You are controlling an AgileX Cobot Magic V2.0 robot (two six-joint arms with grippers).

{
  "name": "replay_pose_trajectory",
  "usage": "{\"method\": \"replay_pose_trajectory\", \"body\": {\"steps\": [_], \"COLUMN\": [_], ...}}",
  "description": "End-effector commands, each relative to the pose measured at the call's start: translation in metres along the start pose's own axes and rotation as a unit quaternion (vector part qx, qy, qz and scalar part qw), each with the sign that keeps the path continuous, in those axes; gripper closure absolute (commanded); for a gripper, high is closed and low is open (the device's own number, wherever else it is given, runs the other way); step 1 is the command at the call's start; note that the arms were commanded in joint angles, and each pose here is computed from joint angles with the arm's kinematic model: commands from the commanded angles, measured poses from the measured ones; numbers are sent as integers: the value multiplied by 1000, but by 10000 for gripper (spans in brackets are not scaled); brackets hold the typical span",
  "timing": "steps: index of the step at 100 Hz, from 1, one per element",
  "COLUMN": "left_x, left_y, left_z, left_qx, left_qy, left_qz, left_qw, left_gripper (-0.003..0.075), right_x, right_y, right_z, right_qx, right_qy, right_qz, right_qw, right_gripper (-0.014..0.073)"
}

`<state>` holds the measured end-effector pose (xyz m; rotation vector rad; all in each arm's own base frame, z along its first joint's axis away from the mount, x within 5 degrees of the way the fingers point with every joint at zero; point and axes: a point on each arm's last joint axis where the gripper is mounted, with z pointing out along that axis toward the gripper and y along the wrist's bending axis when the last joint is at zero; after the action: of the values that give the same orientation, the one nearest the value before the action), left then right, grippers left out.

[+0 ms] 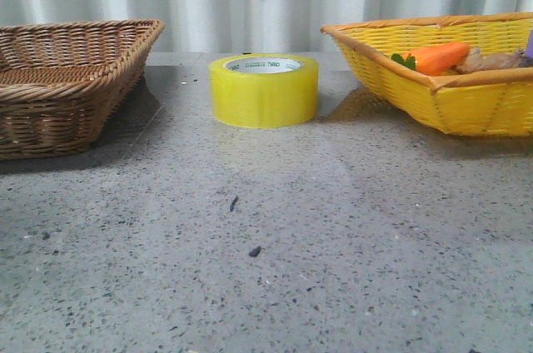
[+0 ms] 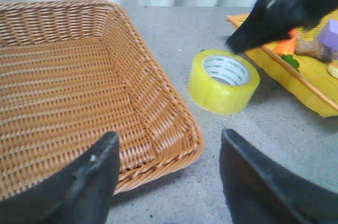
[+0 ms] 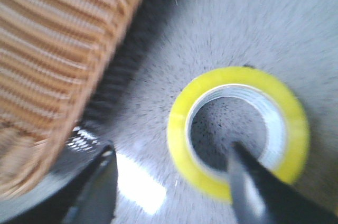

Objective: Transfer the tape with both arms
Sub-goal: 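Lift the tape roll out and set it on the table between baskets, then lower the left gripper onto the tape roll and grasp its rim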

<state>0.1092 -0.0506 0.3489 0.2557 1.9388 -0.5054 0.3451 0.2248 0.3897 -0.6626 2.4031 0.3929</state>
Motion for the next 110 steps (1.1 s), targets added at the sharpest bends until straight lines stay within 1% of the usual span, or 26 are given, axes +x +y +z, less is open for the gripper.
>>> {"method": "replay_pose_trajectory", "body": {"steps": [1,6,8,13,18,26,29,31,32,35,40,46,54,56,63,70,75,82,89,93,96,101,110], "left_x": [-25,-33,-36,-44,-52,-67,-71,-74,-75,-81,-88,-93,-105,-107,-113,-117,-118,-118,-116,-114,-112,-109,-99], "left_y": [-6,-8,-9,-12,-14,-22,-26,-28,-29,-33,-38,-44,-51,-52,-56,-58,-59,-58,-57,-57,-58,-57,-59], "left_z": [3,9,11,19,31,49,57,63,68,76,92,112,136,142,163,183,196,212,227,234,239,247,260], "left_qx": [22,34,38,50,61,81,91,96,97,104,115,126,141,145,157,166,169,166,164,164,163,156,136], "left_qy": [-45,-46,-44,-41,-31,-18,-11,-7,-2,1,11,31,50,56,78,98,109,122,131,139,143,150,172], "left_qz": [6,5,9,12,19,27,34,38,40,46,50,52,55,57,58,59,53,37,33,34,39,50,65], "left_qw": [999,998,998,998,997,996,995,995,994,993,992,990,987,986,983,979,978,978,977,976,975,975,974], "left_gripper": [334,334,334,334,334,334,334,334,334,334,334,334,334,334,334,334,334,334,334,331,330,330,330], "right_x": [-5,1,4,14,25,50,58,68,71,85,105,128,160,168,188,216,232,254,272,277,279,280,278], "right_y": [10,14,15,18,21,24,24,25,25,25,24,21,17,16,14,12,11,9,8,8,8,7,7], "right_z": [-91,-128,-136,-171,-200,-243,-249,-262,-261,-275,-285,-291,-292,-290,-286,-283,-283,-283,-281,-281,-282,-281,-280], "right_qx": [-8,-9,-9,-10,-9,-10,-10,-9,-9,-7,-2,9,25,27,26,20,13,7,6,6,7,10,10], "right_qy": [-97,-122,-126,-152,-176,-220,-225,-240,-239,-254,-274,-292,-337,-342,-382,-423,-455,-484,-494,-495,-496,-490,-488], "right_qz": [-9,-19,-22,-35,-45,-49,-49,-50,-50,-51,-52,-53,-57,-57,-55,-44,-31,-24,-22,-22,-22,-23,-23], "right_qw": [995,992,992,988,983,974,973,969,970,966,960,955,939,938,922,905,890,875,869,869,868,871,873], "right_gripper": [358,468,495,598,665,654,654,655,655,655,655,655,655,655,655,655,655,654,654,654,654,654,654]}}
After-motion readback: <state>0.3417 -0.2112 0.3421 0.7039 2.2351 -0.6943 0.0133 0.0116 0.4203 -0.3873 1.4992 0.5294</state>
